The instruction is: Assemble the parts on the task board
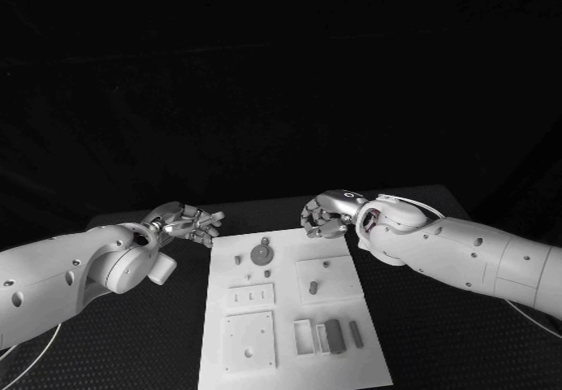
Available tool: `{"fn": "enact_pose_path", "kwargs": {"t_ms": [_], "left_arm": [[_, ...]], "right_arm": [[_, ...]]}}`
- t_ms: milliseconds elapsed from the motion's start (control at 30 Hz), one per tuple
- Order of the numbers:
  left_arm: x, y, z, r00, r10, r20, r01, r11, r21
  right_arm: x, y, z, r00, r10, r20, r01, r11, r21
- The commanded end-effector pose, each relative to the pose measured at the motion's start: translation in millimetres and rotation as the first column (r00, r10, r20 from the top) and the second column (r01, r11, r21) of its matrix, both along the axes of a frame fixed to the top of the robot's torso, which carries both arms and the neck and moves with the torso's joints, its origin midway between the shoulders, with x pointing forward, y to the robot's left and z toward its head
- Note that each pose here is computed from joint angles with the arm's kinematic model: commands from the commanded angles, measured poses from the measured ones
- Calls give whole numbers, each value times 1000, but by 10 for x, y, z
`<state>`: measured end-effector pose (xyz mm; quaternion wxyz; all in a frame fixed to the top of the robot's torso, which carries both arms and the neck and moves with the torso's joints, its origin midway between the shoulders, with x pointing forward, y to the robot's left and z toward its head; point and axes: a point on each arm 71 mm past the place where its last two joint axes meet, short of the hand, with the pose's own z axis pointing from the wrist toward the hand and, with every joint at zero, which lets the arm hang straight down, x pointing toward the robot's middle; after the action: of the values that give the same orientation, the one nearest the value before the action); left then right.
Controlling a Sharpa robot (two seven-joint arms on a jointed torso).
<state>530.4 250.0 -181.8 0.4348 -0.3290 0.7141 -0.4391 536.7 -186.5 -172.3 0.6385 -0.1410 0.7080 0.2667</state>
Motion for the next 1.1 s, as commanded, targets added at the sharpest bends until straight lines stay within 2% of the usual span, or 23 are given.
{"fn": "enact_pose_path", "kwargs": {"t_ms": [33,333,467,600,700,867,1100], "left_arm": [[-9,-70,4,999,32,-15,-32,999,7],[-141,-461,-23,996,-3,-90,-2,998,-58],[-233,-588,-64,991,-37,-127,27,997,-78],[-312,-656,-123,986,-56,-157,44,996,-83],[-342,-692,-138,984,-66,-164,53,995,-85],[-349,-709,-160,983,-60,-175,47,996,-79],[-363,-727,-165,981,-66,-185,52,995,-83]], "right_arm": [[-57,165,8,999,-35,-10,34,997,-75],[-183,553,50,999,37,-22,-37,999,-24],[-215,671,64,999,49,-14,-49,999,-5],[-250,748,74,999,44,-11,-44,999,25],[-273,810,81,999,41,-11,-41,998,46],[-328,914,81,998,55,-31,-53,996,71],[-359,978,85,998,63,-29,-61,995,81]]}}
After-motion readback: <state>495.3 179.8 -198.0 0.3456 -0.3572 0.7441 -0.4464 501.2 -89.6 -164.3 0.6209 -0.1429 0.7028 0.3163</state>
